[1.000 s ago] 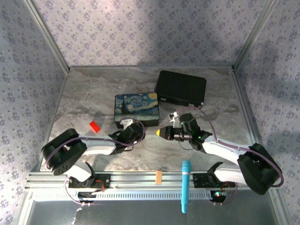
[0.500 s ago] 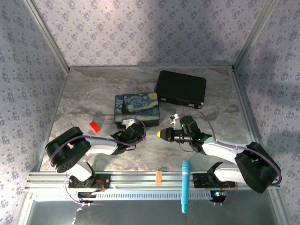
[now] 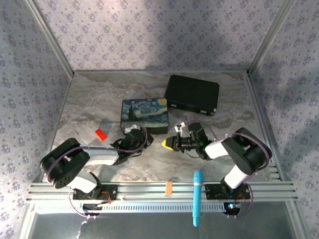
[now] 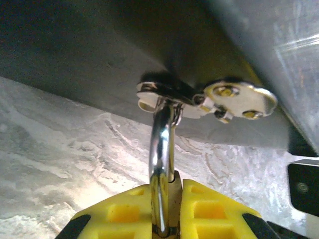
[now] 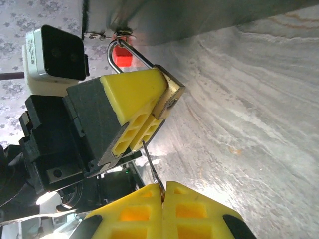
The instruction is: Unlock the padlock with the key
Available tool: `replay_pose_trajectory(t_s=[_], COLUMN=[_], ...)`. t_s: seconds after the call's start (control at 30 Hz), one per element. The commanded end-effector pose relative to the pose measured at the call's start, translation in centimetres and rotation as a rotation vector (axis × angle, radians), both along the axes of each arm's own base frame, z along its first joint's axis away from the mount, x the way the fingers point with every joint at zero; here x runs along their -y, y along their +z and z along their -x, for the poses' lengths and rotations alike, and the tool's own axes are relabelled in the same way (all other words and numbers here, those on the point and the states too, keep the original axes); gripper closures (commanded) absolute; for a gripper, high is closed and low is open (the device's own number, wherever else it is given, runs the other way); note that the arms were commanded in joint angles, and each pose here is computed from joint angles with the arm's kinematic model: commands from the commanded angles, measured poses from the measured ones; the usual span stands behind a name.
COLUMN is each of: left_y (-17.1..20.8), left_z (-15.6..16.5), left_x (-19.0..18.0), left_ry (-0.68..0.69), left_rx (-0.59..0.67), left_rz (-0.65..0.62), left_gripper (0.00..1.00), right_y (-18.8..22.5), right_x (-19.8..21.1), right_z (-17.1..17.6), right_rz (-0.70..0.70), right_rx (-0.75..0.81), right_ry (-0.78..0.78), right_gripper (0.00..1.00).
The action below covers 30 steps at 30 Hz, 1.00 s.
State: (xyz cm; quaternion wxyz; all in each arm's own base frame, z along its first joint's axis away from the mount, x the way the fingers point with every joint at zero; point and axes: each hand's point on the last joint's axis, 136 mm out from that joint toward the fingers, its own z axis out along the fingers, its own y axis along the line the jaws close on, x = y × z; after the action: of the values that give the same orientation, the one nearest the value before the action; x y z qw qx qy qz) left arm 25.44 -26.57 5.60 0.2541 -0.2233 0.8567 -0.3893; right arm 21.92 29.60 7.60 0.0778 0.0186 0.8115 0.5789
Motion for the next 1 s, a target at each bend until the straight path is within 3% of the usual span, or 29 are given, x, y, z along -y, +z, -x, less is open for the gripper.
replay_pose_trajectory(t_s=[0.0, 0.97], left_y=[4.1, 7.6], left_z=[-0.9, -0.3], left_x=[1.4, 3.1], left_ry=[0.007, -0.051], left_rx=[0.072, 0.102], left_rz=[0.162, 0.316], left_gripper=[1.00, 1.00], right_y=[1.5, 0.7], right_x=[-0.6, -0.7], right_z=[0.1, -2.1], right_rz=[-0.090, -0.136], right_rx=[0.001, -0.050], right_ry=[0.032, 0.011], right_gripper=[1.00, 1.00])
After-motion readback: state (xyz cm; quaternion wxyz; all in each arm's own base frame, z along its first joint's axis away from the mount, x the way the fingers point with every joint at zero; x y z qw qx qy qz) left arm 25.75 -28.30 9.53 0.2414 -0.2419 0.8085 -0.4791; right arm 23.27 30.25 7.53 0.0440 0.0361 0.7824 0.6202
